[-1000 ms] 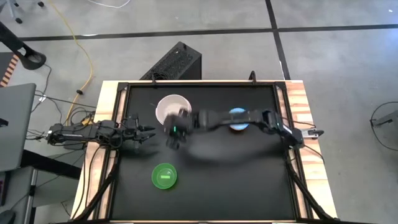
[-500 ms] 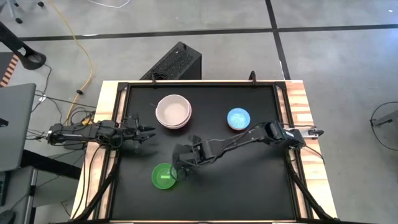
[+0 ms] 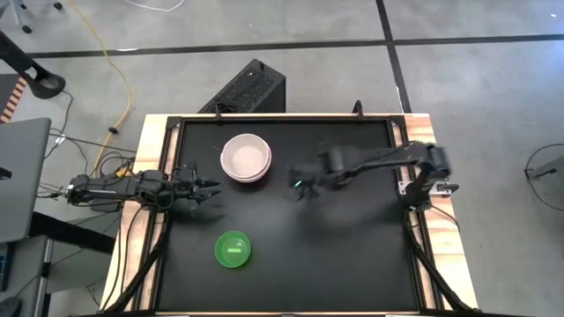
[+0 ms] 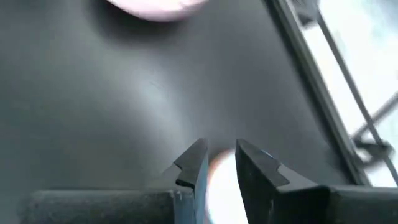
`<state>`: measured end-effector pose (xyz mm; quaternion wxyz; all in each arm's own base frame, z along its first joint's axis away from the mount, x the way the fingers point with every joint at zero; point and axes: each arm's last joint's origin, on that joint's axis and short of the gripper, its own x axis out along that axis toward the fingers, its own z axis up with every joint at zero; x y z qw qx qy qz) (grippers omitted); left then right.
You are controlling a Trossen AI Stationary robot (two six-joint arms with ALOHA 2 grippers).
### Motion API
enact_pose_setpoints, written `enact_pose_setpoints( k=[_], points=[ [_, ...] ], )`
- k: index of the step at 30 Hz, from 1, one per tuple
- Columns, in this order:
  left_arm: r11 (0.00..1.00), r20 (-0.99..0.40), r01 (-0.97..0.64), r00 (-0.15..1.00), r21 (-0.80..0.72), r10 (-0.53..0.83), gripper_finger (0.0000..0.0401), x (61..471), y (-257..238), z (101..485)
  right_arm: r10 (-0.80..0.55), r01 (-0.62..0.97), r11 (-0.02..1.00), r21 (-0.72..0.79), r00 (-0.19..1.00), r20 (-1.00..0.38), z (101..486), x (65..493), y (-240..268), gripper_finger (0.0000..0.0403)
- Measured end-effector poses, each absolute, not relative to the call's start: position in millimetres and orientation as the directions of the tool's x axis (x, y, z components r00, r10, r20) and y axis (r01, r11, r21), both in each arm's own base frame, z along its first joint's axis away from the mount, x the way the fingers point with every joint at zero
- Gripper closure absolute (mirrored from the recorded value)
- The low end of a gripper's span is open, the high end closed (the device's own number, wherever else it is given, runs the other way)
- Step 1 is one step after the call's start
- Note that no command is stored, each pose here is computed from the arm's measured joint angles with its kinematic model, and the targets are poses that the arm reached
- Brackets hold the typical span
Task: Nest bowls inside each other
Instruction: Stack the blue patterned bowl on the gray bowl
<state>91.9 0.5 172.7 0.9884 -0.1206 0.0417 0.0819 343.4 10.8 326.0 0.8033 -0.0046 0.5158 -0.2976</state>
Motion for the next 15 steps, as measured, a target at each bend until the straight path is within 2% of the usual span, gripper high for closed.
enact_pose_setpoints(
  k=[3, 7, 9, 12, 15],
  points=[
    [0.958, -0.102, -0.172, 0.983, -0.231, 0.152, 0.0273, 92, 0, 173, -0.473, 0.57, 0.777, -0.266, 0.249, -0.845, 318, 304, -22, 0.03],
    [0.958, -0.102, -0.173, 0.983, -0.23, 0.153, 0.0273, 92, 0, 173, -0.425, 0.754, 0.648, -0.112, 0.236, -0.874, 304, 256, -64, 0.0299],
    [0.957, -0.102, -0.175, 0.983, -0.23, 0.155, 0.0273, 92, 1, 173, -0.372, 0.779, 0.626, -0.045, 0.248, -0.895, 295, 241, -77, 0.0295],
    [0.957, -0.101, -0.194, 0.979, -0.218, 0.176, 0.0273, 92, 1, 173, -0.31, 0.802, 0.598, 0.013, 0.246, -0.918, 281, 226, -90, 0.0274],
    [0.954, -0.099, -0.206, 0.977, -0.216, 0.189, 0.0273, 92, 2, 173, -0.266, 0.812, 0.583, 0.005, 0.197, -0.944, 265, 219, -100, 0.0239]
  ],
)
